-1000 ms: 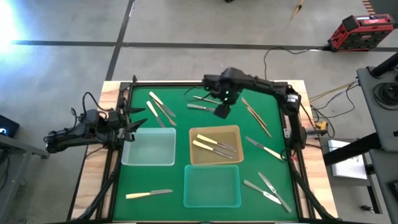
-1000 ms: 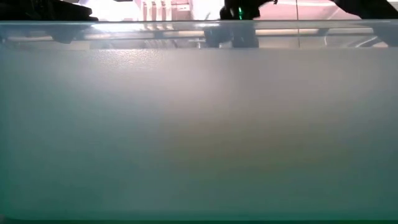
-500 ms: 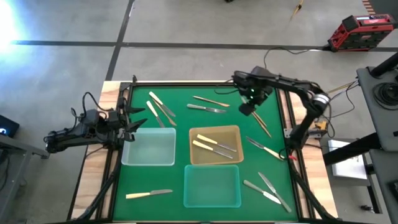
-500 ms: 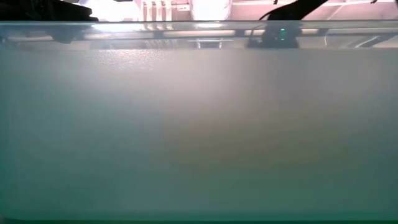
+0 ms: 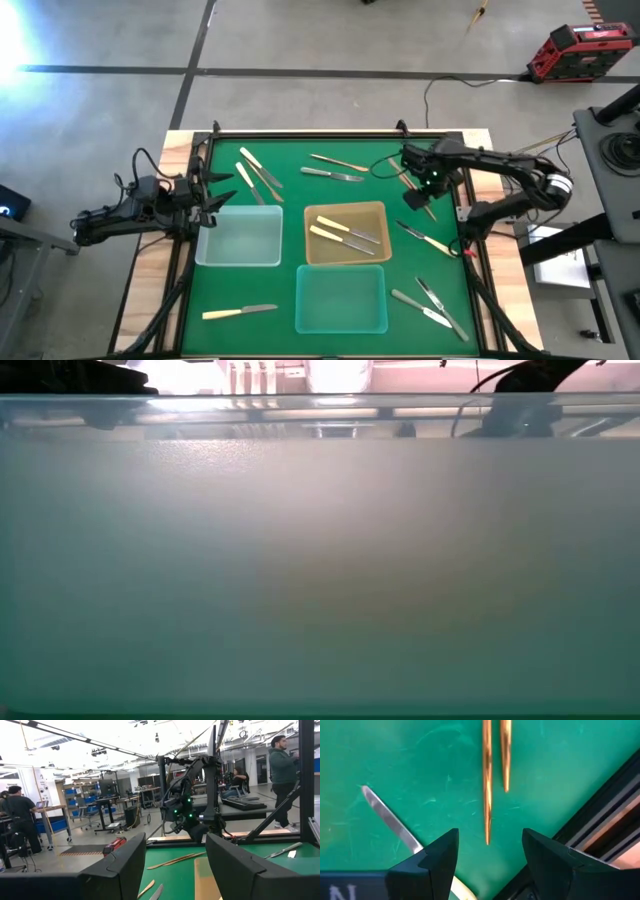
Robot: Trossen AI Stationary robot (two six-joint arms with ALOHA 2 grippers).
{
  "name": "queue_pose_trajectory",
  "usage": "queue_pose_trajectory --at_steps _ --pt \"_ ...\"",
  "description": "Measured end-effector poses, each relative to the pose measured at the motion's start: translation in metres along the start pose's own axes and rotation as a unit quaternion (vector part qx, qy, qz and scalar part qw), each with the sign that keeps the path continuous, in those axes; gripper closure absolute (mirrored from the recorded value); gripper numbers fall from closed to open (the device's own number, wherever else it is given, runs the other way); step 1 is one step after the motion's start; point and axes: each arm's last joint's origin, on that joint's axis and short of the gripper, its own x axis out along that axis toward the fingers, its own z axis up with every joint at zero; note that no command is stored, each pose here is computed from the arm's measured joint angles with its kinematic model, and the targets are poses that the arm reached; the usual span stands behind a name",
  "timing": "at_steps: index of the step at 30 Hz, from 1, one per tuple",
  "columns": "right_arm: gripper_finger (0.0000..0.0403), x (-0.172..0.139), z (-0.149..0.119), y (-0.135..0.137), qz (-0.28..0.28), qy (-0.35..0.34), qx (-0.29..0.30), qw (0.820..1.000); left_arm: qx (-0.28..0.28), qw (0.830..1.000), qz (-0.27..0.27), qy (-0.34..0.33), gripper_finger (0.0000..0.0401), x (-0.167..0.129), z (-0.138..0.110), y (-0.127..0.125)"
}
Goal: Sort silverware by color (type)
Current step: Put the gold table knife into the blue bin
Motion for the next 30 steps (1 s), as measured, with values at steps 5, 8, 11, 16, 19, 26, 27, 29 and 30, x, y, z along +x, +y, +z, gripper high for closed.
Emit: queue_pose_trajectory --at_steps 5,8,11,16,19,26,27,29,30 --pt "0.0193 0.014 -0.009 -0.004 0.003 0.02 0.026 0.999 0.0 1.0 0.0 0.0 0.0209 0.0 0.0 0.0" --pt "0.0193 0.021 -0.008 -0.003 0.003 0.02 0.026 0.999 0.0 1.0 0.0 0.0 0.0209 0.0 0.0 0.0" --pt "0.0193 0.025 -0.003 0.0 0.01 0.007 0.026 1.0 0.0 1.0 0.0 0.0 0.0209 0.0 0.0 0.0" --pt "0.0193 0.035 0.006 0.004 0.012 0.001 0.025 1.0 0.0 1.0 0.0 0.0 0.0209 0.0 0.0 0.0" --pt "0.0193 0.044 0.01 0.005 0.0 0.016 0.021 1.0 0.0 1.0 0.0 0.0 0.0209 0.0 0.0 0.0" --pt "0.0193 0.066 0.02 0.008 -0.019 0.057 0.002 0.998 0.0 1.0 0.0 0.0 0.0209 0.0 0.0 0.0" --pt "0.0193 0.068 0.021 0.008 -0.02 0.062 -0.001 0.998 0.0 1.0 0.0 0.0 0.0209 0.0 0.0 0.0" --pt "0.0193 0.072 0.023 0.009 -0.021 0.068 -0.007 0.997 0.0 1.0 0.0 0.0 0.0209 0.0 0.0 0.0" --pt "0.0193 0.074 0.023 0.009 -0.023 0.071 -0.007 0.997 0.0 1.0 0.0 0.0 0.0209 0.0 0.0 0.0"
